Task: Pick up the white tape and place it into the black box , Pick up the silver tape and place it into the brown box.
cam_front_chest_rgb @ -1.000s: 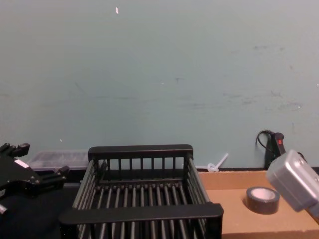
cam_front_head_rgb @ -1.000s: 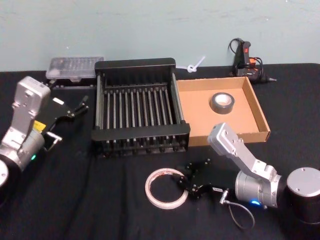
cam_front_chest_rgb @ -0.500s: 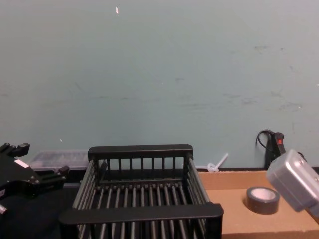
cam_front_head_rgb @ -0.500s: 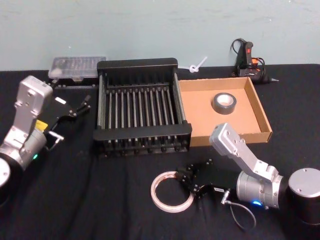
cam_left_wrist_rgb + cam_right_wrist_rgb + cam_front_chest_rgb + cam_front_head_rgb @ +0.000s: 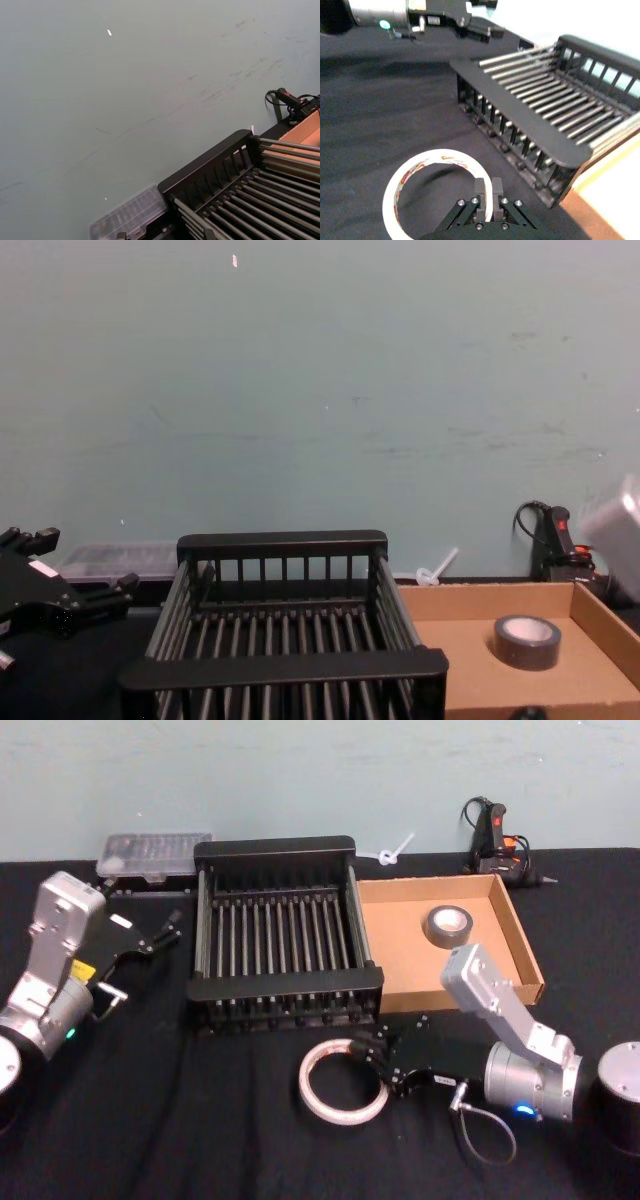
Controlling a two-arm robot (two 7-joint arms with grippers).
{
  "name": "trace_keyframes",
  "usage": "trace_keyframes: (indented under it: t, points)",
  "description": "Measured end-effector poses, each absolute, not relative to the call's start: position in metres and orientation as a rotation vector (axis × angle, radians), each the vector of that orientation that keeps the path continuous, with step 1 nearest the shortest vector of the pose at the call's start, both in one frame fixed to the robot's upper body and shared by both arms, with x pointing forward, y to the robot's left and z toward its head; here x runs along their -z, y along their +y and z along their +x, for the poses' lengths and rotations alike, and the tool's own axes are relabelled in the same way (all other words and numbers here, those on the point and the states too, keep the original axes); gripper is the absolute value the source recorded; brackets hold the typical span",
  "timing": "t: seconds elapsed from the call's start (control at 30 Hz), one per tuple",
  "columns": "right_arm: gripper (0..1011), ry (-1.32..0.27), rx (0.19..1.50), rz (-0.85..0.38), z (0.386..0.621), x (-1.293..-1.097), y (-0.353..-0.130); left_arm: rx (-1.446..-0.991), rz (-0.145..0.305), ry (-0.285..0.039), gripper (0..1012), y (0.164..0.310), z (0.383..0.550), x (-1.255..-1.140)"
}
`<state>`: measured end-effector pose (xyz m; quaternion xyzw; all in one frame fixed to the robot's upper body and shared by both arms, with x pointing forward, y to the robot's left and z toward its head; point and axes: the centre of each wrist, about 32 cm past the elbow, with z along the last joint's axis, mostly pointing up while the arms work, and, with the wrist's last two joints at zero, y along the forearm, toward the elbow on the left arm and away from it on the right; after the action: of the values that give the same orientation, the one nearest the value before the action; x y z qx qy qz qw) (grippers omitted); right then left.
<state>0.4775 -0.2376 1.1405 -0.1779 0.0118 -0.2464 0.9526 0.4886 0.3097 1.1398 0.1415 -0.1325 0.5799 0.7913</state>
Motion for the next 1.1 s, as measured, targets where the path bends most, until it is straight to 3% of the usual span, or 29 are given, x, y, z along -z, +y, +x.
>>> trace_keyframes:
  t: [0.77,1.1]
  points:
    - [90,-0.171,0.540,-0.207,0.501,-1.207,-0.257,-1.248,0.304,-0.285,1001,0.310,0.489,-1.140]
    - [90,-0.206,0.622,-0.174,0.535,-1.228,-0.256,-1.248,0.304,-0.285,1001,0.310,0.489,-1.140]
